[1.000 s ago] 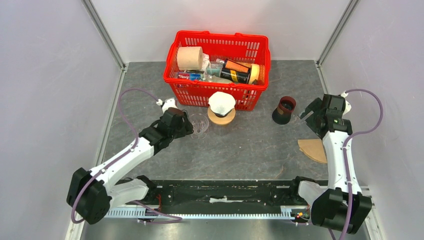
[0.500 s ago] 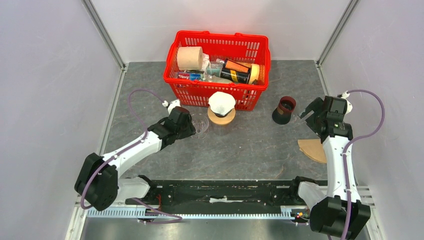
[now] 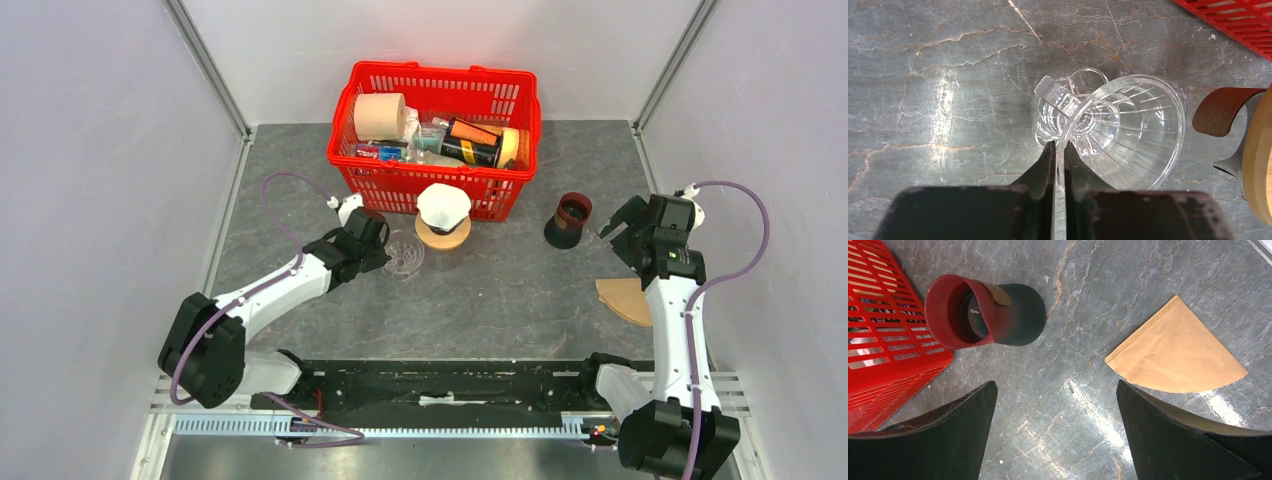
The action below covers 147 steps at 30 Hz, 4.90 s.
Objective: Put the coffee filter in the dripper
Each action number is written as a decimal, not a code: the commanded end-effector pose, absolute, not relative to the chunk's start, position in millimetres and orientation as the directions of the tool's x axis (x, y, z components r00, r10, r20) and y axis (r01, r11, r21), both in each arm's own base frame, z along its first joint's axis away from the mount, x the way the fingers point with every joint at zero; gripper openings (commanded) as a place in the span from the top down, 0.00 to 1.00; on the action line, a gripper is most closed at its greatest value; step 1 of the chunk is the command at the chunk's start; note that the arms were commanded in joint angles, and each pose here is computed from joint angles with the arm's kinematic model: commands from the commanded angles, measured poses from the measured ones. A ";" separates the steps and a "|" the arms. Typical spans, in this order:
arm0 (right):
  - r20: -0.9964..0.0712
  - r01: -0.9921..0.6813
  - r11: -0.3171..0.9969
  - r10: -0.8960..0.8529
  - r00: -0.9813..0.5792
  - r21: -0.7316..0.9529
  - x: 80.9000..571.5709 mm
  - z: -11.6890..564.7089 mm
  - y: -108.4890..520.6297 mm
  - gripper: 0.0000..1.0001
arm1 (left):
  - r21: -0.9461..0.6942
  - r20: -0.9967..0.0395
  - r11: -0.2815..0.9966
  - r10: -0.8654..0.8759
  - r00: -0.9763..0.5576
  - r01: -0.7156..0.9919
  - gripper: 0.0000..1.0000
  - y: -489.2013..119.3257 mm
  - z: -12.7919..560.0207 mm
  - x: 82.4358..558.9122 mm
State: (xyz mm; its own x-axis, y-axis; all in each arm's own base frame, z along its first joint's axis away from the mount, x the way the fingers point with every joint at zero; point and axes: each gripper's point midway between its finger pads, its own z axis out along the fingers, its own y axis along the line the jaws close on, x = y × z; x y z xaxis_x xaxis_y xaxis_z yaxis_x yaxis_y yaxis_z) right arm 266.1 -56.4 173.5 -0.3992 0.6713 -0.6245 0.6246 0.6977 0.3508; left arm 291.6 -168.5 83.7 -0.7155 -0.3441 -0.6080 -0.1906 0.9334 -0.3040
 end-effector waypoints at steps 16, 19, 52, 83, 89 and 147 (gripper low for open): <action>-0.696 0.201 0.869 0.484 -0.530 0.451 283.1 217.4 13.4 0.03 | -0.649 -0.600 0.618 -0.056 -0.798 0.444 0.98 -219.2 224.2 154.5; -0.725 0.039 0.878 0.418 -0.547 0.477 280.0 236.8 40.2 0.03 | -0.667 -0.595 0.501 0.089 -0.799 0.552 0.98 -232.0 239.3 125.3; -0.969 -0.973 -0.181 -0.227 -0.103 0.146 110.7 263.2 243.3 0.11 | 0.042 -0.890 -0.492 0.377 0.256 0.870 0.98 -297.4 244.7 89.7; -0.911 -0.940 -0.329 -0.408 0.059 0.087 83.0 234.1 282.9 0.87 | -0.077 -0.901 -0.421 0.418 0.118 0.904 0.97 -319.6 245.2 103.6; -0.907 -0.950 -0.304 -0.415 0.065 0.072 85.5 234.2 280.6 1.00 | -0.031 -0.911 -0.360 0.393 0.122 0.932 0.16 -319.6 255.8 109.1; -0.996 0.258 0.966 -0.013 0.091 0.011 331.4 308.5 35.4 1.00 | -0.329 -0.904 0.943 -0.331 -0.269 -0.054 0.03 -113.2 239.5 265.9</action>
